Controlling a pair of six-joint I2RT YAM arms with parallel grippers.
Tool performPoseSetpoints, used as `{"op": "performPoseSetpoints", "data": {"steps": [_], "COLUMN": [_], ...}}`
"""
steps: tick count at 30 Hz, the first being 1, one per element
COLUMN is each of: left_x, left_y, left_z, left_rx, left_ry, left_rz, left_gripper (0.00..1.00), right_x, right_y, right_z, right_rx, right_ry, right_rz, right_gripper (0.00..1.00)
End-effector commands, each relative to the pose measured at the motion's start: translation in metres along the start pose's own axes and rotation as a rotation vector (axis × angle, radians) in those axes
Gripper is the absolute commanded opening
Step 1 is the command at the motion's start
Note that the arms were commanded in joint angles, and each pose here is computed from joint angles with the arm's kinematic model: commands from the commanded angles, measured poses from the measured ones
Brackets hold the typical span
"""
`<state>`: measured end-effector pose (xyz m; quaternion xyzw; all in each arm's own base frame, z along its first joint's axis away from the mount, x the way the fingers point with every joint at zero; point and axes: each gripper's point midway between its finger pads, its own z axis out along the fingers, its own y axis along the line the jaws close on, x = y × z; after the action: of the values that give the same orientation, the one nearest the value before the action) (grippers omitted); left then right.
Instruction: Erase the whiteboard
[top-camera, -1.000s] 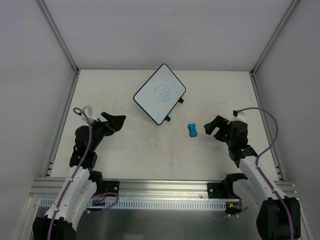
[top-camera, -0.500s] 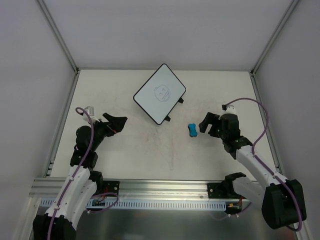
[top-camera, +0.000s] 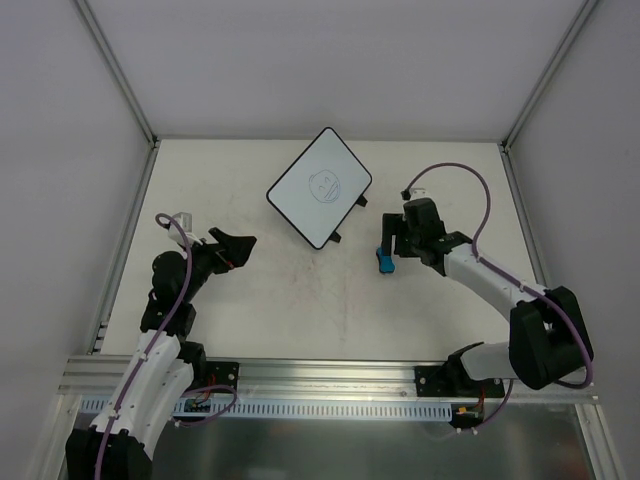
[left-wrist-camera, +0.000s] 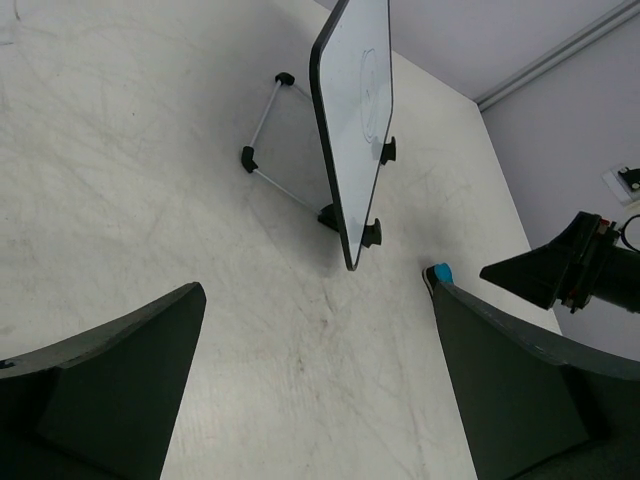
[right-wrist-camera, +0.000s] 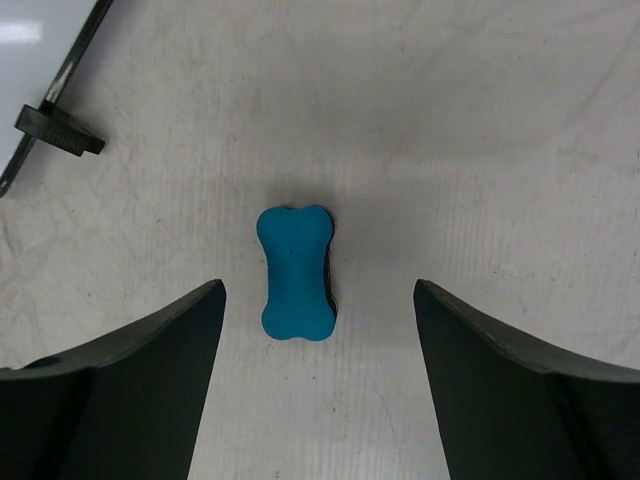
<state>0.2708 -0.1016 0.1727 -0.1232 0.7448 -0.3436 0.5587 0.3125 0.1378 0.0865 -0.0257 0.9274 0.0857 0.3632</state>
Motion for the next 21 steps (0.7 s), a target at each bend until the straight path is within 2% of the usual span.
{"op": "performPoseSetpoints", "data": {"steps": [1,14,18,21], "left_x": [-0.011,-0.009,-0.009,-0.008], "left_y": [-0.015,-0.012,-0.012,-0.012], "left_z": [-0.003,-0.005,-0.006,-0.005], "left_rx": [0.060,0.054,0.055,0.055], "left_ry": [-0.027,-0.035,-0.036,-0.031], "left_rz": [0.056,0.064,0.065,0.062], "left_gripper": [0.99,0.99,0.99,0.99], "right_x": [0.007,0.030,0.033,0.034], "right_y": [-0.002,0.009,0.011,0.013], "right_z": [0.006,0.024,0.028,0.030], "right_rx": [0.044,0.040,0.043,0.041], "right_ry": [0.061,0.146,0.157,0.162], "right_rz": [-0.069,-0.165,-0.183,-0.193], "right_gripper": [0.77,0.75,0.62,0.62]}}
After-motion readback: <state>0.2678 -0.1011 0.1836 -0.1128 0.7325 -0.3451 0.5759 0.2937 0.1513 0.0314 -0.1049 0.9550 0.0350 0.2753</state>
